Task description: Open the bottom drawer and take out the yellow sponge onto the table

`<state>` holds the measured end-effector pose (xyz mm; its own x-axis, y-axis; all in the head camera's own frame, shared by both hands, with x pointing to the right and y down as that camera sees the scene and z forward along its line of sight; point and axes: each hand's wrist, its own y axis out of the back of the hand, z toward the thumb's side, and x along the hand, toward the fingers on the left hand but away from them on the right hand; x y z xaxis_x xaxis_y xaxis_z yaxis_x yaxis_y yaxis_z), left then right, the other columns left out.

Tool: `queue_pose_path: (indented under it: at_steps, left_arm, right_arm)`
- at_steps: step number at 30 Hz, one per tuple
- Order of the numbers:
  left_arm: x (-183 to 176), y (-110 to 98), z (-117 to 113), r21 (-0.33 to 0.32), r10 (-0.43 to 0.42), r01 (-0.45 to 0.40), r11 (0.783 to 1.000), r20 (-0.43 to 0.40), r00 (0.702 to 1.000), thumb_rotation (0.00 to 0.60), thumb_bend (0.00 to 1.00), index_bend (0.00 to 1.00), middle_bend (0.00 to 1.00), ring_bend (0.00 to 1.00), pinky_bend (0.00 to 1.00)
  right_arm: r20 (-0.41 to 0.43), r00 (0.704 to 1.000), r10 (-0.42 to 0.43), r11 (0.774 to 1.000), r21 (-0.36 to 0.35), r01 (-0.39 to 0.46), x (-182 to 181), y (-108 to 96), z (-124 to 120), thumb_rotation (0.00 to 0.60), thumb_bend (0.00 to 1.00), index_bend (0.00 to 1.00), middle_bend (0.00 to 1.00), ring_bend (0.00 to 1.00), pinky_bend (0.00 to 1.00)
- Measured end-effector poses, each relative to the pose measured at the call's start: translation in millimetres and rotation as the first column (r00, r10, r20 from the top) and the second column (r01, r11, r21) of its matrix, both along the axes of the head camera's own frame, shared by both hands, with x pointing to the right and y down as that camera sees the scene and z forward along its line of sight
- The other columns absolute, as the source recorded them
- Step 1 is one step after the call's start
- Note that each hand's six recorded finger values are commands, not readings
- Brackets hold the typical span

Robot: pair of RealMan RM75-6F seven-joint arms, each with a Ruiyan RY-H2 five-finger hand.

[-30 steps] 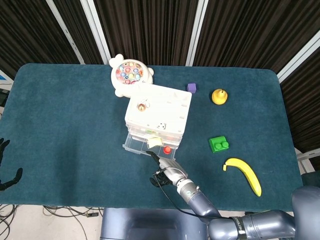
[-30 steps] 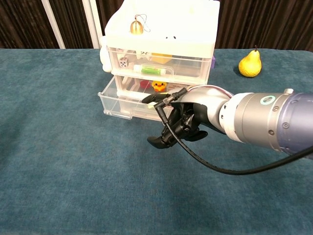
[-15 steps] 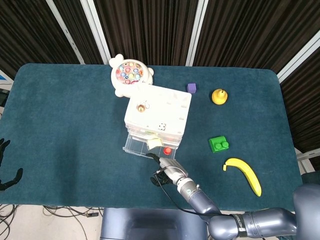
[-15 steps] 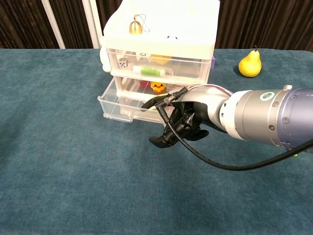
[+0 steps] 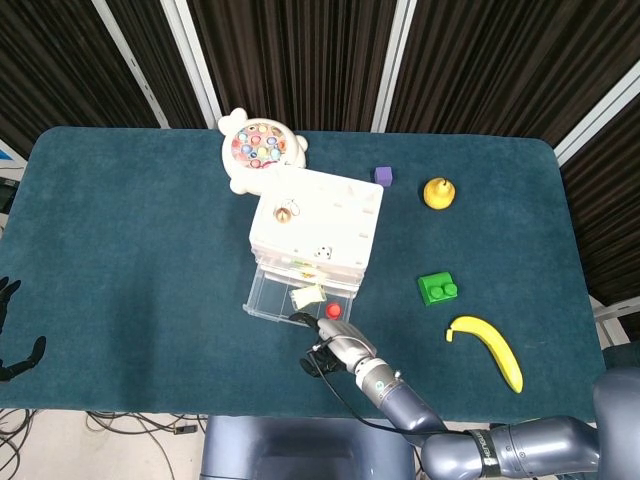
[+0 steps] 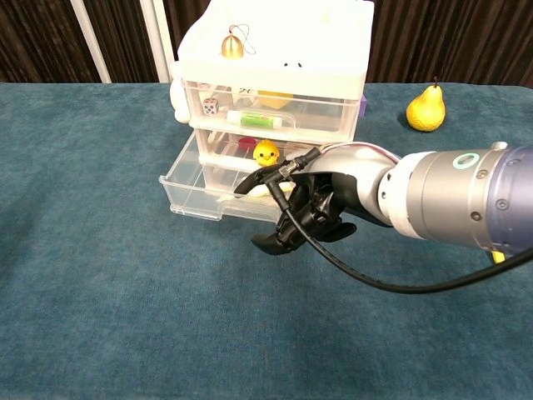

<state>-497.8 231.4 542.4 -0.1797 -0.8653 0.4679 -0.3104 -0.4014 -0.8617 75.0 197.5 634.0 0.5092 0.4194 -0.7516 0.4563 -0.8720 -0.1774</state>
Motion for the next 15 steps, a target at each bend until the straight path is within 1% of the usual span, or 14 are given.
queue_pose_path:
  at_steps: [15]
  left_arm:
    - [0.0,0.2,0.3,-0.005,-0.001,0.001,1.0,0.0,1.0,0.6,0.36,0.03,0.0,0.0,0.0]
  right_arm:
    - [0.002,1.0,-0.013,1.0,-0.006,0.013,-0.3,5.6,-3.1,0.6,0.48,0.17,1.0,1.0,1.0]
